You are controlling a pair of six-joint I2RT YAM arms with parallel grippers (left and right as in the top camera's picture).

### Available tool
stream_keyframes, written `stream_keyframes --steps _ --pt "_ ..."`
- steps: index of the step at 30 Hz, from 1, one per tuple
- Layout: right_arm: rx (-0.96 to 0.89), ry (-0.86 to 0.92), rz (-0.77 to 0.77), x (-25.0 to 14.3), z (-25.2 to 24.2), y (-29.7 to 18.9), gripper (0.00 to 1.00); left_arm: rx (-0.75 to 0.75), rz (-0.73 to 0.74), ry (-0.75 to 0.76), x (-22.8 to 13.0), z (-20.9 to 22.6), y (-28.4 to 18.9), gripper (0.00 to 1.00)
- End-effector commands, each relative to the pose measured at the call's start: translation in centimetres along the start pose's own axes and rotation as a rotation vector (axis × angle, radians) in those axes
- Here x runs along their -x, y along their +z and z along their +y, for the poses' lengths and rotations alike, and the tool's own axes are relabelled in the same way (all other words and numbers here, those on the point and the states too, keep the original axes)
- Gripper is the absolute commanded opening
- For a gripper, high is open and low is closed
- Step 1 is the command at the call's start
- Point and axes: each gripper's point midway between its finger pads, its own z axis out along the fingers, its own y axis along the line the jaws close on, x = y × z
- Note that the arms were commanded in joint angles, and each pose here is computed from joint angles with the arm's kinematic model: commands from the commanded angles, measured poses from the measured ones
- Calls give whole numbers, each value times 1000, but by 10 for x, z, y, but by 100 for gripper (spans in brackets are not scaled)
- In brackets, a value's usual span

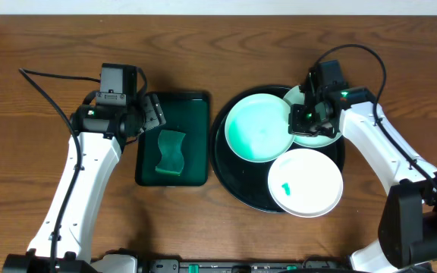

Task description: Clean dirty plates on tray and stack at the side

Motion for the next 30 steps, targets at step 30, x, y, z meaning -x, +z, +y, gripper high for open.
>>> stream_keyframes --steps 30 --pt "90 -48 -87 21 23 -14 1 11 -19 0 6 1 -3 80"
